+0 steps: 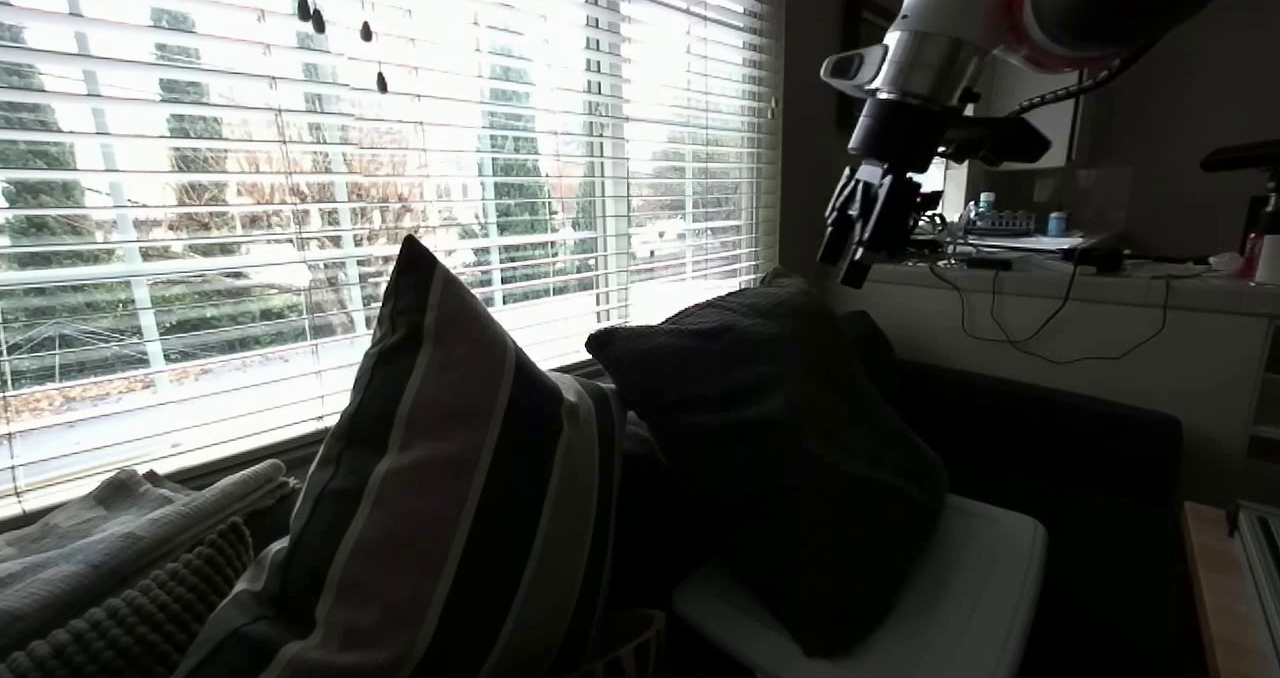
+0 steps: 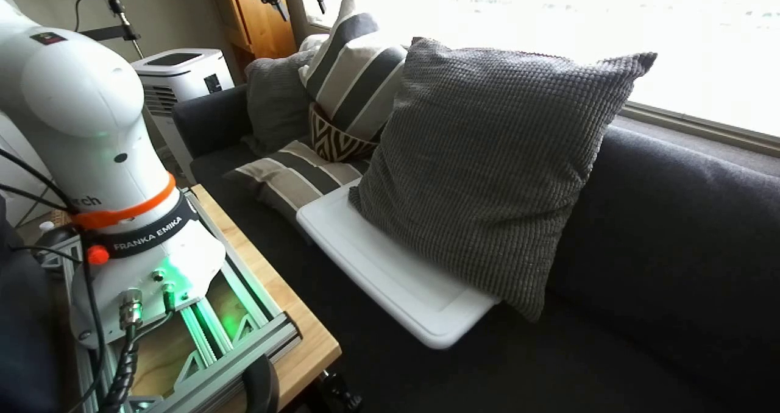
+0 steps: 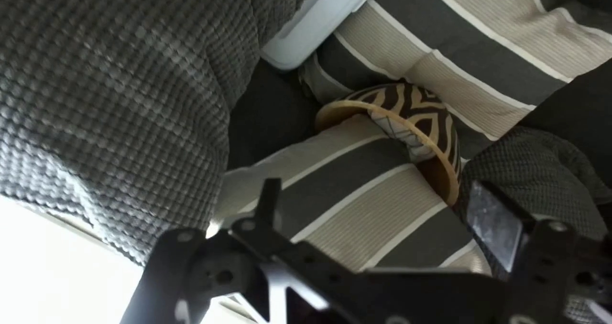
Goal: Pick up the striped pillow and move it to the right of the couch
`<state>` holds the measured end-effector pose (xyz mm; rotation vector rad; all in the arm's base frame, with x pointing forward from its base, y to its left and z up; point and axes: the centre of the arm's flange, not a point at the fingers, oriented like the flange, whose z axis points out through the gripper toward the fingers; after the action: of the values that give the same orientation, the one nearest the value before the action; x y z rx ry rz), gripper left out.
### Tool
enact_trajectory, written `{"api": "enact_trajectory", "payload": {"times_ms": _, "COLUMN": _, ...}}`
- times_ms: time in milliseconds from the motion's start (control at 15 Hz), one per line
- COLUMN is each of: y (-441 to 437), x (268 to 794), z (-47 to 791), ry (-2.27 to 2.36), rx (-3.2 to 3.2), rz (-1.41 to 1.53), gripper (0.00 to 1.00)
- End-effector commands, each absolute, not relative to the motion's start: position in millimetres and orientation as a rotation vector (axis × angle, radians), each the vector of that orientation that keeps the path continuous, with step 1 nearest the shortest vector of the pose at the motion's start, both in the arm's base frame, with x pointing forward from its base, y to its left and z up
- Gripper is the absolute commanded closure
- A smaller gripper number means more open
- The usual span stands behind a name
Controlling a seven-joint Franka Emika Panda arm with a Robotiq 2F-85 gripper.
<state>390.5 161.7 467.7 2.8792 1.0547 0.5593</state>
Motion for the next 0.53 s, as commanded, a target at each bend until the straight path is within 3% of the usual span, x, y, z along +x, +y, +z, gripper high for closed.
{"api": "enact_trajectory", "payload": {"times_ms": 0, "y": 178.8, "x": 452.4, "z": 457.6, "ry": 1.310, "rx": 2.820, "rz": 0.573, "gripper": 0.00}}
{"api": "enact_trajectory", "payload": {"times_ms": 467, "y": 184.1, "x": 530.4, "z": 457.3, "ry": 1.628, "rx": 2.711, "rz": 0.550, "gripper": 0.00}}
